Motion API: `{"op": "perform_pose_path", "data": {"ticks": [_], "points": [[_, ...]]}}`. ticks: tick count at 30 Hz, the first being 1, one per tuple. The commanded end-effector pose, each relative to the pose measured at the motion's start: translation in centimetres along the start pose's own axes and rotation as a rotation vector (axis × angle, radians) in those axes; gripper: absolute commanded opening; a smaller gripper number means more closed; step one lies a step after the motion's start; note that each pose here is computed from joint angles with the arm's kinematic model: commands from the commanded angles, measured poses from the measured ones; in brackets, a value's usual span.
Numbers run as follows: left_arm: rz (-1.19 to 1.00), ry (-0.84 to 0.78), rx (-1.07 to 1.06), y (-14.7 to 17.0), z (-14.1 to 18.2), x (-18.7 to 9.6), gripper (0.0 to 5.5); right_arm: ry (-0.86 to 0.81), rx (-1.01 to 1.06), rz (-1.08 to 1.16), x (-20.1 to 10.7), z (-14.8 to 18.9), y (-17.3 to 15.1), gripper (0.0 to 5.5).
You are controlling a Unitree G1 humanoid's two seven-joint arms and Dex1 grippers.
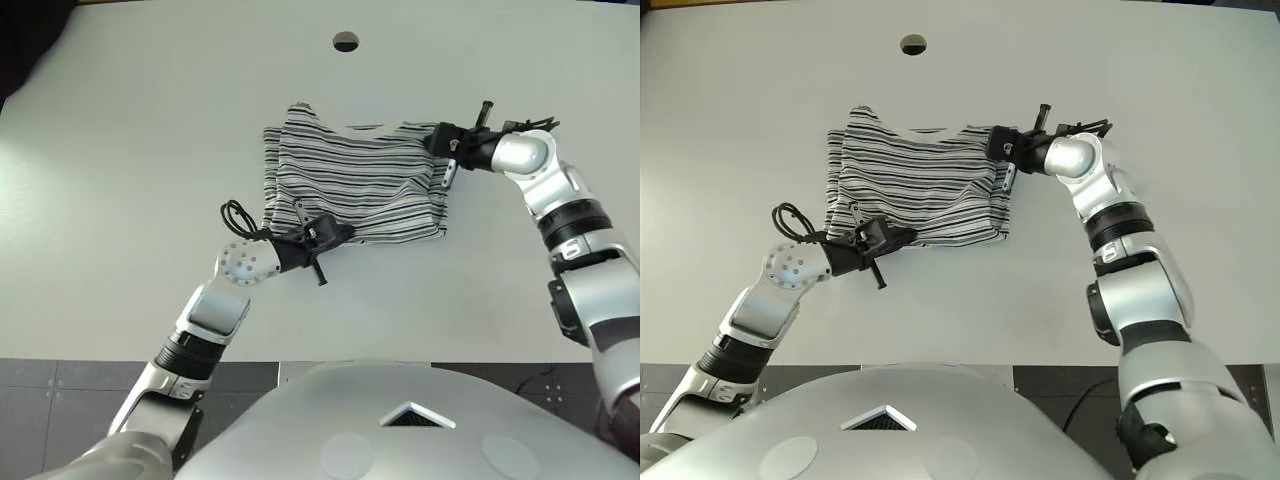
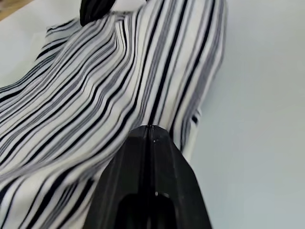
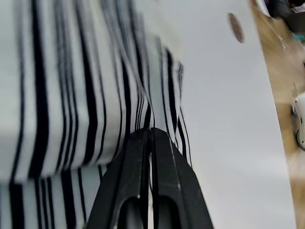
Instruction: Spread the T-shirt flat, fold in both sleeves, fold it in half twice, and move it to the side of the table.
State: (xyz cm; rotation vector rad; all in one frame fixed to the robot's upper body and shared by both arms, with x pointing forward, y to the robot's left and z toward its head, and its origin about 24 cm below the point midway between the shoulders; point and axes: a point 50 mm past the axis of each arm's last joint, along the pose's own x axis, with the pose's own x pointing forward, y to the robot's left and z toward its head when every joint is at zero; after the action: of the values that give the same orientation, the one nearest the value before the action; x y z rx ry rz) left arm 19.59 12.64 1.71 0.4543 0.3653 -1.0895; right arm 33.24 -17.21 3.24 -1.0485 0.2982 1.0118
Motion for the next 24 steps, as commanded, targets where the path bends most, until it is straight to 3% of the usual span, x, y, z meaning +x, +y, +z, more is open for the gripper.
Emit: {"op": "perform_pose_path", "data": {"ticks": [1,6,13,19,24], "points": [[-0.040,0.197,-0.022,1.1,-2.8,-2.0,0.12,0.074,-0.086,0.229,-2.2,-2.0,3.5,0.10],[-0.040,0.236,-0.022,4.0,-3.1,-4.0,0.12,0.006,-0.158,0.402,-6.1,-0.5,7.5,0.10],[0.010,0.234,0.090,7.5,-2.6,-3.6,0.12,-0.248,-0.146,0.538,-8.6,6.4,13.5,0.10],[0.049,0.144,0.147,8.6,-1.1,-1.2,0.12,-0.368,-0.118,0.531,-8.0,9.3,15.2,0.10],[0.051,0.123,0.152,8.4,-1.3,-1.1,0.12,-0.351,-0.096,0.460,-8.1,8.9,14.0,0.10]]}}
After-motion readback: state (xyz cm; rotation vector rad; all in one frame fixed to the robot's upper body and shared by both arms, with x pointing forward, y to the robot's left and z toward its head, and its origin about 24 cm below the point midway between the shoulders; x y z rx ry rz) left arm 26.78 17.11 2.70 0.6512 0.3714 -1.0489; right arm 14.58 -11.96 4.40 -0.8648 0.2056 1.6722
